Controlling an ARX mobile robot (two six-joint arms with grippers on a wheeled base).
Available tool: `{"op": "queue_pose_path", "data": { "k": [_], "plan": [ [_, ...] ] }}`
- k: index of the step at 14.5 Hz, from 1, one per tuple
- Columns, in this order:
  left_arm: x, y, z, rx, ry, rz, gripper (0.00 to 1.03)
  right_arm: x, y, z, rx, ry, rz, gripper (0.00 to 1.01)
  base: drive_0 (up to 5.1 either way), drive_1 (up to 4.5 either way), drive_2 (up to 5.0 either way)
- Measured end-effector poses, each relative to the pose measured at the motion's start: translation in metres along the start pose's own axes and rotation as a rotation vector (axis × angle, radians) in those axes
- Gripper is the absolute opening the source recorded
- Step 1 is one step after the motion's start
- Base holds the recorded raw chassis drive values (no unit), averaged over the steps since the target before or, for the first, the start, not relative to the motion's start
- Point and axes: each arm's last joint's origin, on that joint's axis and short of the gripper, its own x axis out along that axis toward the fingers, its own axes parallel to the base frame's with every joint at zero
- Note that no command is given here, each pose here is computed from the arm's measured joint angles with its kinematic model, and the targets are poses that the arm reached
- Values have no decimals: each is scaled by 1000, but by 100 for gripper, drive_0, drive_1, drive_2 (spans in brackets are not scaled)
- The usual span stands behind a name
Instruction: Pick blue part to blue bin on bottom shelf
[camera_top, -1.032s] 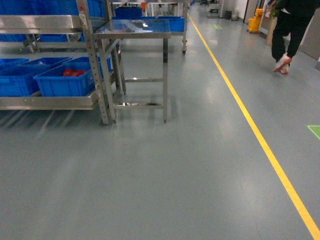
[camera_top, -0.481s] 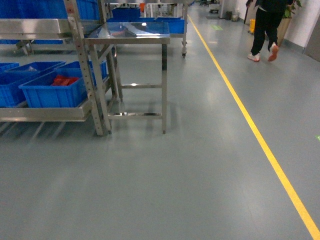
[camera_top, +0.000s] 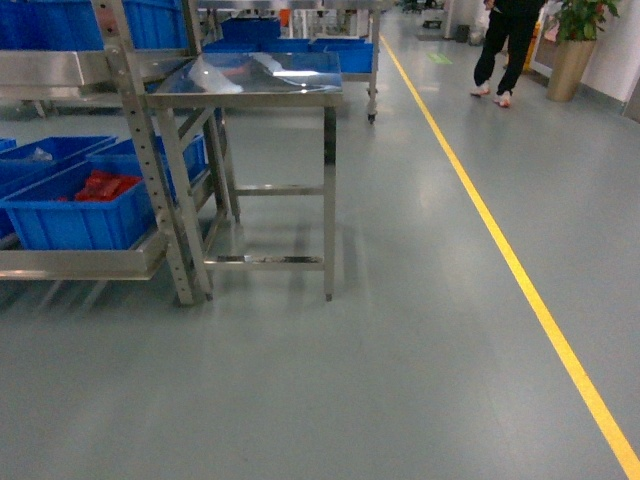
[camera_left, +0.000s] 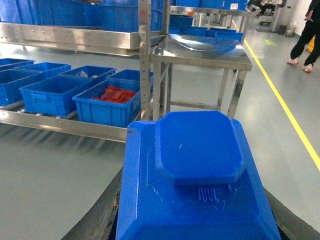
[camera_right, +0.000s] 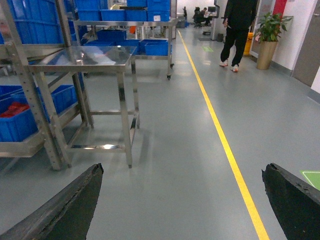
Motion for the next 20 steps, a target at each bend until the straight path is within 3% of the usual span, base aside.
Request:
{"op": "queue_pose_path", "data": {
  "k": [20],
  "plan": [
    [0, 0, 0, 1, 2, 0, 43, 0, 0, 0, 0, 4, 0, 98, -8, 406, -421]
  ]
}}
